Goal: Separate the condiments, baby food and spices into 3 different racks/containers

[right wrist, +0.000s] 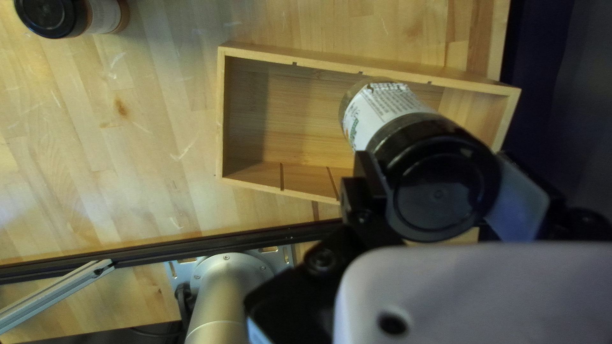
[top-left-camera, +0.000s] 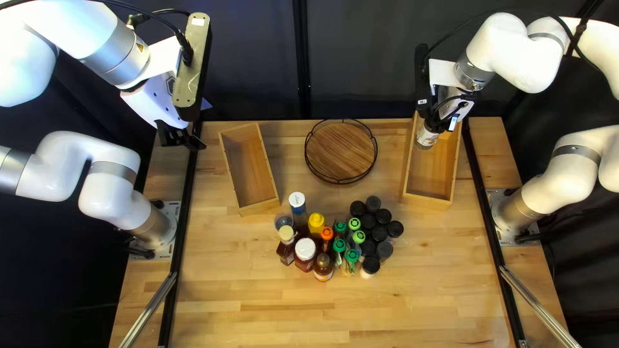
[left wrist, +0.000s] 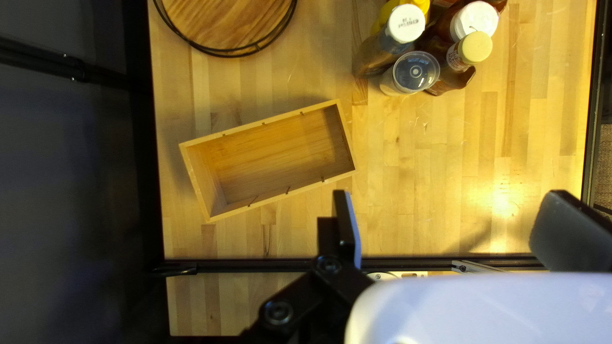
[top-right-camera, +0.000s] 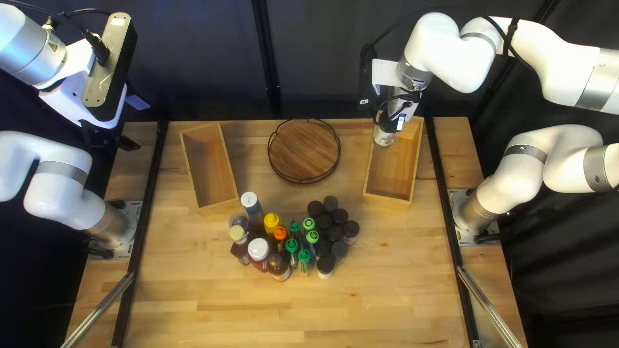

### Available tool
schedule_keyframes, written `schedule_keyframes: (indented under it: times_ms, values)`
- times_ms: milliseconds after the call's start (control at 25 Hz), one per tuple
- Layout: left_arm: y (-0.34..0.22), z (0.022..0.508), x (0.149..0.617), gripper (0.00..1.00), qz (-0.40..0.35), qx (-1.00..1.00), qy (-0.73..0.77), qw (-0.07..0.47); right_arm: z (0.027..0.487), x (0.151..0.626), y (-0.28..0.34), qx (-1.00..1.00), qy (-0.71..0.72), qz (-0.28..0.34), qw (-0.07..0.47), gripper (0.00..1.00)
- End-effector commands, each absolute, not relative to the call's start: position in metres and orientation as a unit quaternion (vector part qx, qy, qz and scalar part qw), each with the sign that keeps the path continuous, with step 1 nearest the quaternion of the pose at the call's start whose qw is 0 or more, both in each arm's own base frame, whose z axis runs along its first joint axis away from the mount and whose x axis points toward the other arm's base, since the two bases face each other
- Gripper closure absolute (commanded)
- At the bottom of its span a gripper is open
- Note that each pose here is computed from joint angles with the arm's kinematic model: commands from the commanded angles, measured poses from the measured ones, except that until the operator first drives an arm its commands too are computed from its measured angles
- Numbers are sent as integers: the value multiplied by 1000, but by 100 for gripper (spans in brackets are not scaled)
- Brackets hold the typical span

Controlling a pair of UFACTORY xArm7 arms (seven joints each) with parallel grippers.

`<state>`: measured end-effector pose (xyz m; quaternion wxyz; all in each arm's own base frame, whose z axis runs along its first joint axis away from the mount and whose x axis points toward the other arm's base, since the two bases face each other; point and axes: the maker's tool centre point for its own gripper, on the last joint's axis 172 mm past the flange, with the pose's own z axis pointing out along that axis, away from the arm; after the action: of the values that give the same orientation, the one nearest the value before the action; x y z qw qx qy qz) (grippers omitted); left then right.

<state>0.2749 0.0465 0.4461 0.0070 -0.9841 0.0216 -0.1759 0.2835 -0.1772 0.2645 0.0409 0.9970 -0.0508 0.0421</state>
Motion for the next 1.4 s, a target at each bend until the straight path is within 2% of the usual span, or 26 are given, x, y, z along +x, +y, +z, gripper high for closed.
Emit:
schedule_keyframes:
  times_ms: [40, 120, 160, 360, 600, 800, 1040, 1400]
  values:
    - [46, 446, 275, 0, -176, -984, 22, 7, 264, 284, -177, 997, -51, 42, 41, 100]
    - [46, 446, 275, 0, -176, -984, 22, 7, 264, 284, -177, 997, -51, 42, 41, 100]
    - [46, 446, 275, 0, -176, -984, 22, 7, 222, 254, -198, 994, -96, 37, 48, 100]
    - [46, 446, 275, 0, -176, -984, 22, 7, 243, 287, -119, 997, -51, 43, 48, 100]
    - [46, 446, 275, 0, -176, -984, 22, 7, 264, 301, -90, 997, -21, 44, 54, 100]
    - [46, 446, 275, 0, -176, -984, 22, 7, 254, 289, -109, 997, -26, 37, 64, 100]
    - [46, 446, 275, 0, -176, -984, 22, 7, 225, 263, -158, 996, -52, 29, 73, 100]
    - [46, 446, 275, 0, -176, -984, 22, 7, 182, 251, -213, 994, -75, 26, 79, 100]
